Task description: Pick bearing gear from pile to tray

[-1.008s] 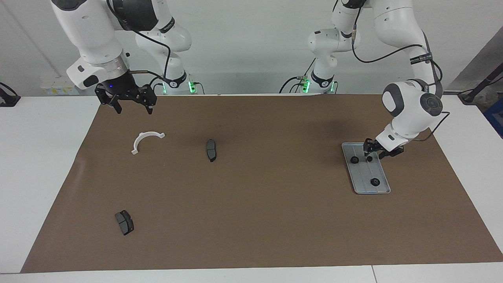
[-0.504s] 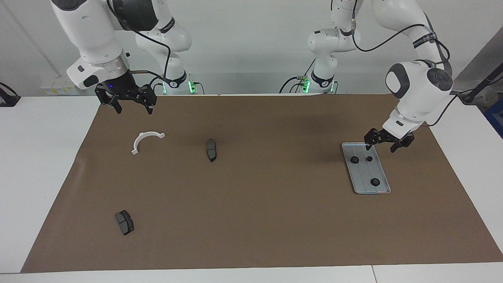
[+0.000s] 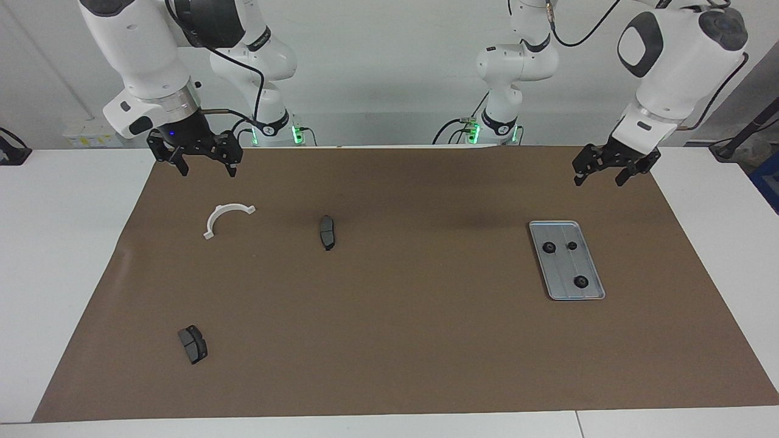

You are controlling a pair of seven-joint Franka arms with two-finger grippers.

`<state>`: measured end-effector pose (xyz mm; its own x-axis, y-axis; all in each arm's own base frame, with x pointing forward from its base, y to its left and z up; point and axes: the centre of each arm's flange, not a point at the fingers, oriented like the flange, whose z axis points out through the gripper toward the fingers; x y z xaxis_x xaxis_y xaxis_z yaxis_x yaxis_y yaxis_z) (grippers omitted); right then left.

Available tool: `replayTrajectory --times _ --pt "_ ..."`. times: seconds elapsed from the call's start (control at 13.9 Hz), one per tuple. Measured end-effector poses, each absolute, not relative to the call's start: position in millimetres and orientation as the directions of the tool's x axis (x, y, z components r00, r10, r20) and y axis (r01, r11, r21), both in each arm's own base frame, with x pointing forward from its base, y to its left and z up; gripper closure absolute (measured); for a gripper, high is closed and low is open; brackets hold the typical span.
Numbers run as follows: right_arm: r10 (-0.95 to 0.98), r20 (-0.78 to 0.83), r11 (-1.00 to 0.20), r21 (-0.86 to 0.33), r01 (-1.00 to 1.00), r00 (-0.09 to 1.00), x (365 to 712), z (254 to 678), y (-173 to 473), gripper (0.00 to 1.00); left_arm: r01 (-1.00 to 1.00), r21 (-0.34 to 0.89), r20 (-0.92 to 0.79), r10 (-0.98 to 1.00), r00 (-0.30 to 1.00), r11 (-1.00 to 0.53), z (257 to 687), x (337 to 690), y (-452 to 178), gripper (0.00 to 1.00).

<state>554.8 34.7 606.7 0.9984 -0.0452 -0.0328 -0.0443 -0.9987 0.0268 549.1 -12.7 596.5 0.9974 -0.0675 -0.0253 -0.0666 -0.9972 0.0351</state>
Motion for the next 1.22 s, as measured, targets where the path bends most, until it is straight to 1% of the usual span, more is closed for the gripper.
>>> replayTrajectory --times 0.07,0.22,0.58,0.79,1.01,1.22 --pt "-0.045 -0.033 -0.999 0.027 -0.044 0.998 554.8 606.7 34.7 0.00 -0.068 0.034 -0.031 -0.069 0.997 -0.997 608.6 546.6 -12.7 0.00" --pt "-0.045 -0.033 -0.999 0.027 -0.044 0.998 554.8 606.7 34.7 0.00 -0.068 0.034 -0.043 -0.070 0.997 -0.997 616.0 545.7 -12.7 0.00" --pt "-0.045 -0.033 -0.999 0.027 -0.044 0.998 554.8 606.7 34.7 0.00 -0.075 0.035 -0.078 -0.077 0.994 -0.997 595.8 557.2 -17.5 0.00" --pt "-0.045 -0.033 -0.999 0.027 -0.044 0.998 554.8 606.6 34.7 0.00 -0.087 0.030 -0.089 -0.089 0.992 -0.996 583.0 577.4 -26.2 0.00" --pt "-0.045 -0.033 -0.999 0.027 -0.044 0.998 554.8 606.6 34.7 0.00 -0.101 -0.029 -0.080 -0.098 0.992 -0.994 582.2 585.1 -36.9 0.00" --pt "-0.045 -0.033 -0.999 0.027 -0.044 0.998 554.8 606.6 34.7 0.00 -0.074 -0.023 -0.073 -0.072 0.995 -0.997 584.2 585.0 -42.2 0.00"
